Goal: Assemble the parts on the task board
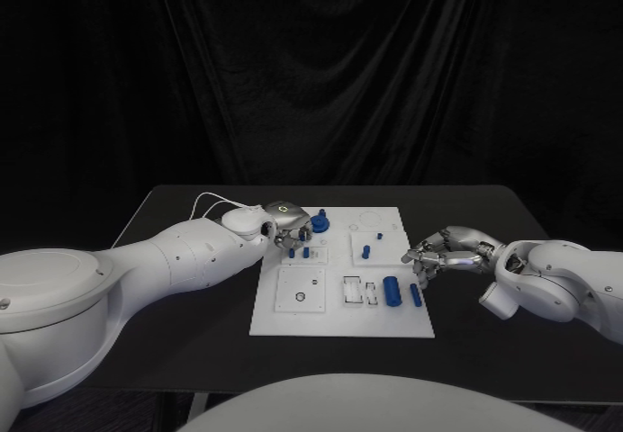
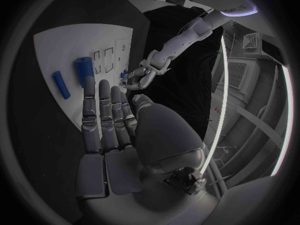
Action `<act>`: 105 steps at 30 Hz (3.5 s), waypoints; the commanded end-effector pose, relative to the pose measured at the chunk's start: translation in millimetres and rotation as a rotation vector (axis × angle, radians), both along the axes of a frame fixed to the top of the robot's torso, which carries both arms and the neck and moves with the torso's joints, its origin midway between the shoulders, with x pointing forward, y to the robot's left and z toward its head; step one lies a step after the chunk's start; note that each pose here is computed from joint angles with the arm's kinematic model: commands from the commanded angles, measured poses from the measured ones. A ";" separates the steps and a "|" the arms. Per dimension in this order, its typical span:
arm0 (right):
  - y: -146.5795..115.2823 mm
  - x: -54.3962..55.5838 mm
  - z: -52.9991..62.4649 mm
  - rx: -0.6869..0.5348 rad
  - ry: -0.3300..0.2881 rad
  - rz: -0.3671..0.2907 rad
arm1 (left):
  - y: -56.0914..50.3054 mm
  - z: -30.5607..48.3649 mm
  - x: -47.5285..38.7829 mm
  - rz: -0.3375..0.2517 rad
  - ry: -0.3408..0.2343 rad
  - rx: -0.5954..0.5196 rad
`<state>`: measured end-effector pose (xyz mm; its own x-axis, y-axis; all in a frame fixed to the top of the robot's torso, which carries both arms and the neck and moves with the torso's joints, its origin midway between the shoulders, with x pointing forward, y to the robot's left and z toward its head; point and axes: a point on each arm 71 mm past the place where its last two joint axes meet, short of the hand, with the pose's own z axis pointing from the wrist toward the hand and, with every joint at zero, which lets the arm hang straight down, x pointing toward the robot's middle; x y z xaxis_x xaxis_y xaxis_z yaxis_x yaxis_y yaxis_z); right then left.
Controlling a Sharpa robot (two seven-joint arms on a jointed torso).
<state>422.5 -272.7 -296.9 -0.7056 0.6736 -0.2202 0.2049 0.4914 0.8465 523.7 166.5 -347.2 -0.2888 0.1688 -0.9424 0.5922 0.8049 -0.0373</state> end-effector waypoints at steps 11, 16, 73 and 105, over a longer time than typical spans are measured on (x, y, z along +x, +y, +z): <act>0.2 -1.2 -2.0 -0.008 0.019 0.009 | 4.0 0.6 0.0 0.009 -0.026 -0.011; -0.1 -1.1 -2.2 -0.008 0.021 0.010 | 9.5 2.2 1.5 0.035 -0.052 -0.013; 16.7 90.5 97.5 -0.569 -0.617 0.144 | 103.5 105.4 -96.2 0.318 0.467 -1.687; 20.4 79.6 71.2 -0.808 -0.756 0.231 | 98.1 118.5 -115.6 0.266 0.542 -1.743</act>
